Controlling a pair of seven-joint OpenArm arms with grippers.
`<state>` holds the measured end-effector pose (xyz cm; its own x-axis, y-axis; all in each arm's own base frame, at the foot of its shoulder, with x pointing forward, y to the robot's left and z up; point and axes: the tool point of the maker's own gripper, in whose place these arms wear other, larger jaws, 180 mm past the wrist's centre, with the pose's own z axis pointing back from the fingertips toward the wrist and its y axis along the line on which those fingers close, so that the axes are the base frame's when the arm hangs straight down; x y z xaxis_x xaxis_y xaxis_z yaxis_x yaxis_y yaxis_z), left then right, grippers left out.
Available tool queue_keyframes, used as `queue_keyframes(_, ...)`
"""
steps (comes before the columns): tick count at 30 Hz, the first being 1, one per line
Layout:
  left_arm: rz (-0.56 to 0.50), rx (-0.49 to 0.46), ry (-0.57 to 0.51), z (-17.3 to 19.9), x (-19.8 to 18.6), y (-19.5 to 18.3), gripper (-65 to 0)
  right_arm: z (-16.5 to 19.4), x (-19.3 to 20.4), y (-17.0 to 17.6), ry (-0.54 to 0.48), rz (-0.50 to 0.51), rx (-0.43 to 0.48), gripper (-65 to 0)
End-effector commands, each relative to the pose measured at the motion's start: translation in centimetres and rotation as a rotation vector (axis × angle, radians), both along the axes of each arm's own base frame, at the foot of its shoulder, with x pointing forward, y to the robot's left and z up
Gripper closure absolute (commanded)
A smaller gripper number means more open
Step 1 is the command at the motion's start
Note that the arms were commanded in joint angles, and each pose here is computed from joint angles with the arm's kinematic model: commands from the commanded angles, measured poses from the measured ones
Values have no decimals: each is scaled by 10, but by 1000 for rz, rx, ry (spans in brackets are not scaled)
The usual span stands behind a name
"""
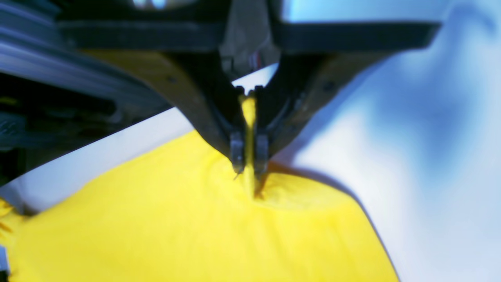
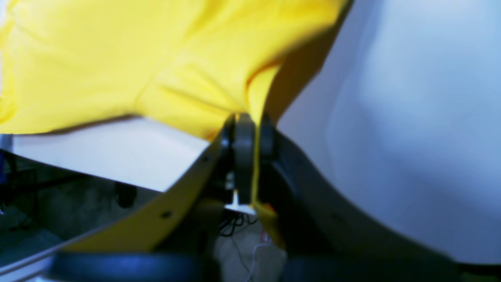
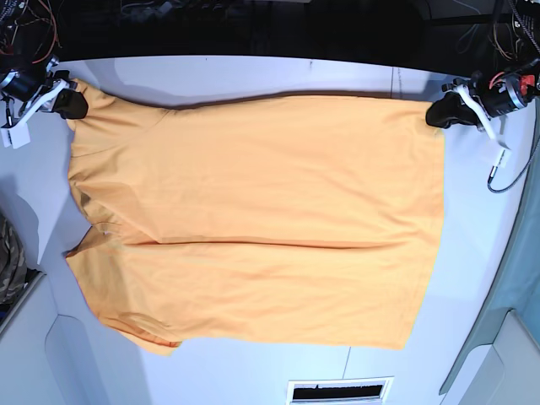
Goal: Layout the t-shirt on the table in an organized manner, then fold the t-shirt properly
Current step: 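Grasp the shoulder corners of the shirt with both grippers, then pull the held corners apart to straighten the shirt edge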
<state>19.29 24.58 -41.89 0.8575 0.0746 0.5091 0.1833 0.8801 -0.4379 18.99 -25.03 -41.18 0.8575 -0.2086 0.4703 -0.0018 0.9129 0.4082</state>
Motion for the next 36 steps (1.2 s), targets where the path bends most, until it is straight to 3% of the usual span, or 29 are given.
queue_keyframes(1,-7,-2,-37,15,6,6,0,16,6,-10,-51,-9,-11,0)
queue_keyframes(5,-22,-40,-44,32,-4,3,0,30,-11,-22,-68,-36,-40,0)
queue_keyframes(10,-63,-17,-53,42,-19,-3,0,41,-40,-24,-50,-23,-75,0)
queue_keyframes(18,-28,24,-108,60,-16,13,0,58,-59,-13,-54,48,-116,0)
queue_keyframes(22,-13,37,-139,62,-11,16,0,64,-48,-15,-109,32,-127,0)
queue_keyframes(27,18,127,-280,73,20,28,0,82,-10,-20,-232,15,-154,0)
queue_keyframes(31,6,147,-278,62,42,28,0,91,27,-21,-301,21,-180,0)
queue_keyframes(36,17,133,-282,41,78,26,0,77,65,-12,-324,18,-131,0)
